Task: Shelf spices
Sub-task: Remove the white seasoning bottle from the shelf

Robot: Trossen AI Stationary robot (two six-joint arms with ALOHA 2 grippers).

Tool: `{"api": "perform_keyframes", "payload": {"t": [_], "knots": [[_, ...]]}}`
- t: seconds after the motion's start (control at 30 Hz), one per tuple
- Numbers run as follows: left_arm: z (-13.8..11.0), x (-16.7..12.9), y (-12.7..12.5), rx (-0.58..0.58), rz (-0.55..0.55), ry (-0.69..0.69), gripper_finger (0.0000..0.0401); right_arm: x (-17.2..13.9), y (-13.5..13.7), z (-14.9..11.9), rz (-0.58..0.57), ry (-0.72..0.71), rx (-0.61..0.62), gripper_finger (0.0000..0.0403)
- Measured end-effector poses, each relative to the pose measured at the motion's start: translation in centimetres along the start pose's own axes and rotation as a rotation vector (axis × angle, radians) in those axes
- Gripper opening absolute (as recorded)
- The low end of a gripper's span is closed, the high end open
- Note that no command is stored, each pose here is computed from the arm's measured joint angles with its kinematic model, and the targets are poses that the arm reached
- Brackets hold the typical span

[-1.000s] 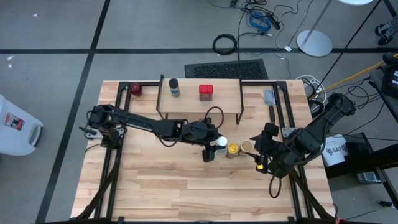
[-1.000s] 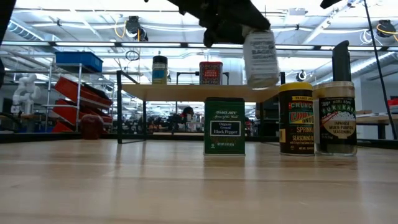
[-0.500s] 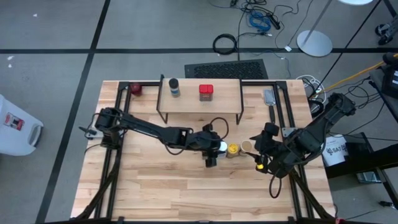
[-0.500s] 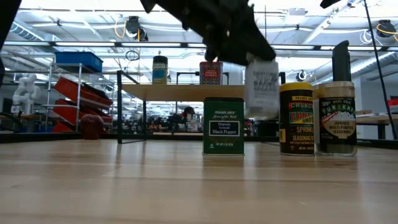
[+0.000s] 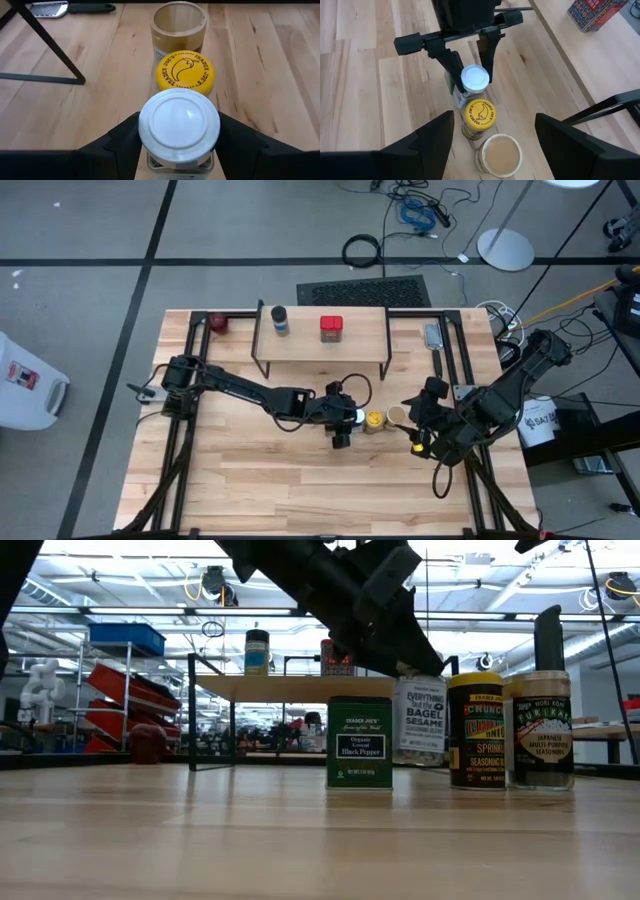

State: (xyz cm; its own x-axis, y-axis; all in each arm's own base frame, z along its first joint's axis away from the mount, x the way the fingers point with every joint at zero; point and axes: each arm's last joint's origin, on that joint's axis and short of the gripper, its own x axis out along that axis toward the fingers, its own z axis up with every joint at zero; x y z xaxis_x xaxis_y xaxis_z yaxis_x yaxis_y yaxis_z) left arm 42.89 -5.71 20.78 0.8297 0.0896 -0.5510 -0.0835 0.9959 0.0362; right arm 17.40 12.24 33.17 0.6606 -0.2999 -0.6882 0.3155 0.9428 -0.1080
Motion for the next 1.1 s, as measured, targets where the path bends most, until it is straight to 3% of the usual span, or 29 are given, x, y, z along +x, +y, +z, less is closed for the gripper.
{"api": "perform_keyframes", "payload": {"t": [0.73, 1.1], "knots": [[-0.5, 0.1, 0.1, 0.003, 0.003, 0.011, 0.0219, 0.0, 0.0, 0.0, -0.011, -0.012, 0.0, 0.0267], [-1.5, 1.7, -0.2, 0.003, 0.003, 0.008, 0.0219, 0.0, 0.0, 0.1, -0.01, -0.015, 0.003, 0.0267]]}}
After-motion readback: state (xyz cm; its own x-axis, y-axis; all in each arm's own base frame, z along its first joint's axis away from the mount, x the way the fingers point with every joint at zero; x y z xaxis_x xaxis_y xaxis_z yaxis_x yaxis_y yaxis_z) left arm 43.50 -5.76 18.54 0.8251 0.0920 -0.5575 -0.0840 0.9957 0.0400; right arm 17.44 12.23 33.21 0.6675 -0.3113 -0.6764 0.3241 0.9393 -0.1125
